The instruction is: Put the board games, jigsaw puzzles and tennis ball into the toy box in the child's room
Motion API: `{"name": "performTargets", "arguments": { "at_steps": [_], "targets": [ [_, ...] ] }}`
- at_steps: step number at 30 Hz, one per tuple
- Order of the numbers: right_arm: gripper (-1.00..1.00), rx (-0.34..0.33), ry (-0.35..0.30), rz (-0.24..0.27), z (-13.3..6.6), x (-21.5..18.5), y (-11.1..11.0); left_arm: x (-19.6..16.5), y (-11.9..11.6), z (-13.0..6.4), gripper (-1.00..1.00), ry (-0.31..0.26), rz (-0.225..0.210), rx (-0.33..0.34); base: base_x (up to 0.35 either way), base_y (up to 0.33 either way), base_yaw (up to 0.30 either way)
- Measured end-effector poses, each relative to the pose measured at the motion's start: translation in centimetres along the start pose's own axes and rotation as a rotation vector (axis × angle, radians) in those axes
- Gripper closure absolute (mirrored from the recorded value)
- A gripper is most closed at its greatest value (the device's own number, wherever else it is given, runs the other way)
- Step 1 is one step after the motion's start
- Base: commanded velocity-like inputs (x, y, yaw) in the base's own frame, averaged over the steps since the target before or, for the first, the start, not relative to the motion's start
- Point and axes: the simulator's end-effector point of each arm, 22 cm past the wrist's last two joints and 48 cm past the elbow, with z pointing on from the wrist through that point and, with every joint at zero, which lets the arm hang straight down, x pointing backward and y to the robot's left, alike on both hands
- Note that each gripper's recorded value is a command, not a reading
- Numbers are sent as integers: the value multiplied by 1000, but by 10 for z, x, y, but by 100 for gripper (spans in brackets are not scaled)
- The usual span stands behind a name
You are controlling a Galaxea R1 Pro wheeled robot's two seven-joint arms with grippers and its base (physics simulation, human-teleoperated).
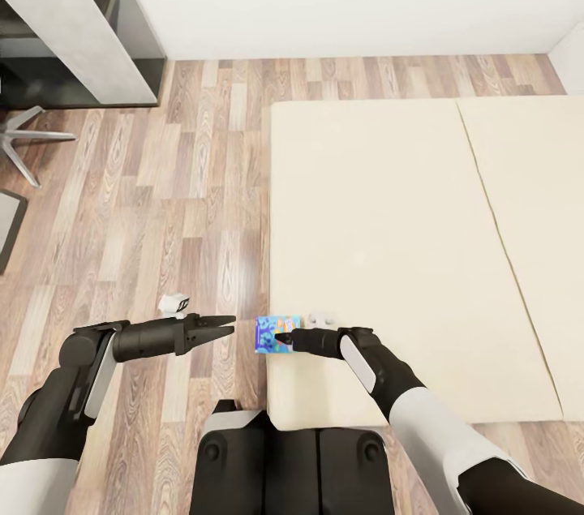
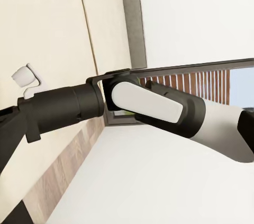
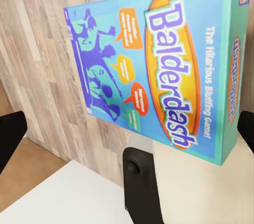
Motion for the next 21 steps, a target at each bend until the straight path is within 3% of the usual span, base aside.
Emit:
{"name": "performTargets", "arguments": {
  "at_steps": [7,21],
  "targets": [
    [-100,6,-9,-13,-4,-5,2,-3,-5,0,-100,-2,11,2,0,0,0],
    [-100,87,-46,-44,-16,-25,-6,-9,-14,-2,-100,-7,35,0,0,0,0]
  ]
}}
